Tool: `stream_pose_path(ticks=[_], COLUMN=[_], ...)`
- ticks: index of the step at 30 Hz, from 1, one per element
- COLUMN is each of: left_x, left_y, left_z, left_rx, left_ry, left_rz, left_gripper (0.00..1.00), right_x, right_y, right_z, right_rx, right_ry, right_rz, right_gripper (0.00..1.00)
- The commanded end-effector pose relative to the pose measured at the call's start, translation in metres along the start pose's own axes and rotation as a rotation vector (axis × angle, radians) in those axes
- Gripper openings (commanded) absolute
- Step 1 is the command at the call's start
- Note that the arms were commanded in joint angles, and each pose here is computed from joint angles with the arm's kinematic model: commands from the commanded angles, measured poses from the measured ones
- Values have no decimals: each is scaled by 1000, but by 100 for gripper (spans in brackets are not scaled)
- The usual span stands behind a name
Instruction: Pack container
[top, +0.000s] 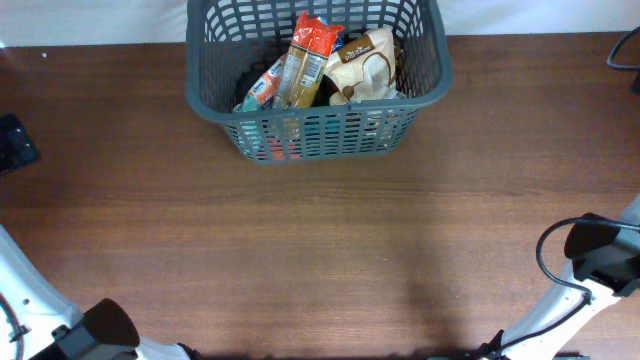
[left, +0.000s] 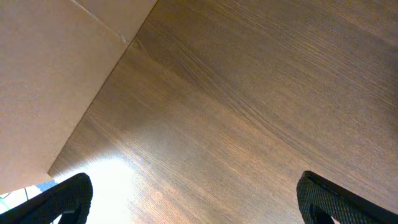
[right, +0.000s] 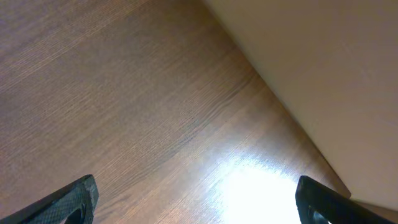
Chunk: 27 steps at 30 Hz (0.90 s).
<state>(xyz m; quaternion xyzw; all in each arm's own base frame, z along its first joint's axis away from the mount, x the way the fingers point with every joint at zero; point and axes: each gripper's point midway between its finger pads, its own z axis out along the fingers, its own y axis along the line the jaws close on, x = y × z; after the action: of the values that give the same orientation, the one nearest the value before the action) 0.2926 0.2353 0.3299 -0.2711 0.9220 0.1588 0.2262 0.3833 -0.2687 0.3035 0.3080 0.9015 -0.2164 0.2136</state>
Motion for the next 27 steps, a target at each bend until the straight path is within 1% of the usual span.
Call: stream_pose_path(ticks=[1, 4, 8, 13, 16, 21, 24, 27], left_x=[1, 1, 1, 1, 1, 1, 1, 1], left_y=[0, 0, 0, 0, 0, 0, 0, 0], left_z=[-2, -2, -2, -2, -2, -2, -2, -2], left_rx=[8, 8, 8, 8, 8, 8, 8, 8], left_ry=[-7, -7, -7, -7, -7, -7, -7, -7], left_rz=[-11, -11, -11, -11, -11, -11, -11, -11], left_gripper=[99, 99, 99, 99, 99, 99, 99, 99], right_x=[0, 0, -3, -4, 2, 35, 61, 85], right_y=[-2, -4, -6, 0, 12, 39, 49, 47], right_z=[1, -5, -32, -84, -118, -161, -174, -181], right_rx=[15, 14, 1, -40, -81, -162, -194, -206], right_ry=[3, -11, -66, -169, -226, -259, -248, -234], right_rz=[9, 13, 21, 12, -17, -116, -176, -210], right_gripper=[99, 99, 99, 99, 99, 99, 99, 99])
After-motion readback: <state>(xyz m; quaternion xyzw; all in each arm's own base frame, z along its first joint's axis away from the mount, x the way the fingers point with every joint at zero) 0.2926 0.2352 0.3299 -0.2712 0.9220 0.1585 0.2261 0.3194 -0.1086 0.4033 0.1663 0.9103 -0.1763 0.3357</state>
